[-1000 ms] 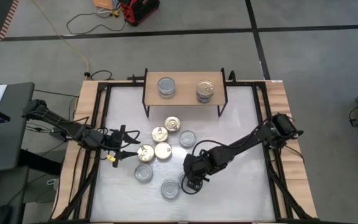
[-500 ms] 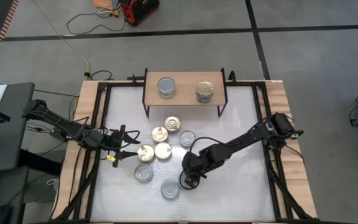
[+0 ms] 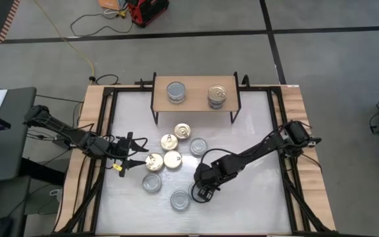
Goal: Stack canned seafood by type on shelf
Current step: Stack the green white tuna can on top of the other green white tuna cans on the shelf
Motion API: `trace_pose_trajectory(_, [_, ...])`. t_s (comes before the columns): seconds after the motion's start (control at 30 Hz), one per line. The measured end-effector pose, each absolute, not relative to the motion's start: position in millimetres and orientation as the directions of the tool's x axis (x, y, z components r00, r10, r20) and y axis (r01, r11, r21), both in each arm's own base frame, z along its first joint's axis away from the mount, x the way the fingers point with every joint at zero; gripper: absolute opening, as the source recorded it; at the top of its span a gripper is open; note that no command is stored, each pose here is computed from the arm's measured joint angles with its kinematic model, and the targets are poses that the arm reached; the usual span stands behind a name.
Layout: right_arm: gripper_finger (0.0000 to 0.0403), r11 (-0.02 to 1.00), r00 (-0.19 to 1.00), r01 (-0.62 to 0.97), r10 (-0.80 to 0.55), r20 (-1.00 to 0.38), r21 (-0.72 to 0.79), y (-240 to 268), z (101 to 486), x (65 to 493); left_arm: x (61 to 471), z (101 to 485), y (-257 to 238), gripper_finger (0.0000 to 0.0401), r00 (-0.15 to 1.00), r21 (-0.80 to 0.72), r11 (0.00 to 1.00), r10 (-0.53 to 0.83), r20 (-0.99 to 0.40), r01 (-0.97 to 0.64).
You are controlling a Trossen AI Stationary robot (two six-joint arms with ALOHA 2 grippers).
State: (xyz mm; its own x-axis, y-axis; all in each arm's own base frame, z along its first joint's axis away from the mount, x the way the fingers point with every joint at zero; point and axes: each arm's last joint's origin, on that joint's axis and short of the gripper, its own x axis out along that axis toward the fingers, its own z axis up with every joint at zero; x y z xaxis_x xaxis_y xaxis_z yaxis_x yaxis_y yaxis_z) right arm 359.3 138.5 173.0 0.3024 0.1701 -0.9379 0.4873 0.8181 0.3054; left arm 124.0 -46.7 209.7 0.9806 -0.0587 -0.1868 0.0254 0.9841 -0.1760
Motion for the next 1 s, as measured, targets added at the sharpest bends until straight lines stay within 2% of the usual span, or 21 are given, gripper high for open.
trace_pose_trajectory(0.47, [0.0019, 0.785, 0.228, 0.573, 0.124, -0.966, 0.236, 123.3, 167.8, 357.7, 124.0, 209.7, -47.0, 0.0233, 0.98, -0.178, 0.983, -0.069, -0.187, 0.035])
trace_pose_trajectory(0.67, [0.0035, 0.777, 0.178, 0.613, 0.044, -0.983, 0.145, 110.6, 165.5, 353.6, 124.0, 209.7, -47.2, 0.0233, 0.979, -0.18, 0.983, -0.077, -0.187, 0.043])
trace_pose_trajectory(0.87, [0.0048, 0.769, 0.061, 0.639, -0.042, -0.997, 0.007, 93.9, 168.8, 342.6, 124.0, 209.7, -47.3, 0.0233, 0.979, -0.182, 0.982, -0.079, -0.188, 0.045])
trace_pose_trajectory(1.0, [0.0049, 0.782, 0.1, 0.623, -0.088, -0.991, -0.007, 85.8, 186.4, 338.1, 124.0, 209.7, -47.3, 0.0233, 0.979, -0.183, 0.982, -0.079, -0.188, 0.044])
